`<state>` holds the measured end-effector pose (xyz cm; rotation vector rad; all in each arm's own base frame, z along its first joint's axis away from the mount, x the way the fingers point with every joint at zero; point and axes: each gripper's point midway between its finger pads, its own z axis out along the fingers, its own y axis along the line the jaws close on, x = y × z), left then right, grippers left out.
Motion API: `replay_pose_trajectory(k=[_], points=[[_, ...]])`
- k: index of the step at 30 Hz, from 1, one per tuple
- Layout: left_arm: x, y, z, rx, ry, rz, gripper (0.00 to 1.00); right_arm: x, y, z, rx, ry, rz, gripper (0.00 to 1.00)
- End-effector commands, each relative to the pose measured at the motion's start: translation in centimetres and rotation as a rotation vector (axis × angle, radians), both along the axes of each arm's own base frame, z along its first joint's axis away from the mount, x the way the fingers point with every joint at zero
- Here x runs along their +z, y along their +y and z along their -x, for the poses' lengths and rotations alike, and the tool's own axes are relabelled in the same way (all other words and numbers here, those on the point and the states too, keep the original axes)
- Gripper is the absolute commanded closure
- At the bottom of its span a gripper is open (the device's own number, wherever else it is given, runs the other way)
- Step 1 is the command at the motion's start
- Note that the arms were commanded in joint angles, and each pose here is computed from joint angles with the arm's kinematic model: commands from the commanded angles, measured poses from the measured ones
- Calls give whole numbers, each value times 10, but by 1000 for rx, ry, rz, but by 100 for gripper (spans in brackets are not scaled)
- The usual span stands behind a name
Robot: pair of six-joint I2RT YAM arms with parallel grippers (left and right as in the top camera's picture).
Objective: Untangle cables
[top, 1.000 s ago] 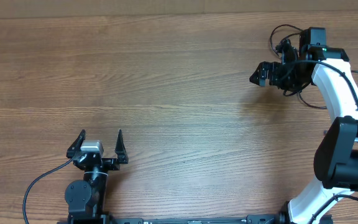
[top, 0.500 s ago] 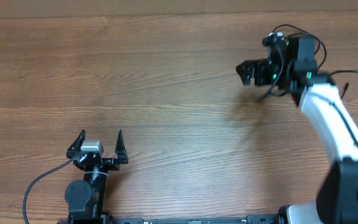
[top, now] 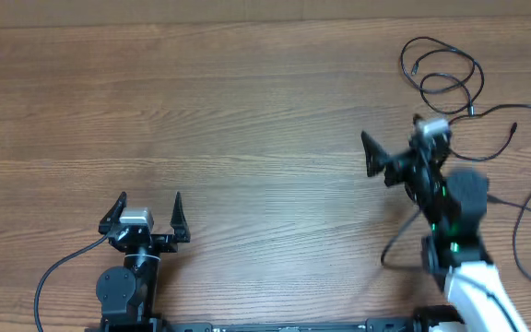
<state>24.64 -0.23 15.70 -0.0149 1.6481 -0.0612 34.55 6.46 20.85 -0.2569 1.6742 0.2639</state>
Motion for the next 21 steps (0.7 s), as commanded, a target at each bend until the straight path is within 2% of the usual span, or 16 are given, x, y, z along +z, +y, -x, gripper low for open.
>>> replay_pose_trajectory(k=[1, 7, 15, 21], points=[[0, 1, 0, 4, -5, -25, 0, -15, -4, 27, -14, -57, -2, 0], [0, 1, 0, 4, -5, -25, 0, -25, -6, 62, -13, -157, -8, 0], [0, 1, 0, 4, -5, -25, 0, -15, -7, 73, -14, -193, -10, 0], [0, 1, 0, 4, -5, -25, 0, -47, -7, 78, -15, -55, -3, 0]])
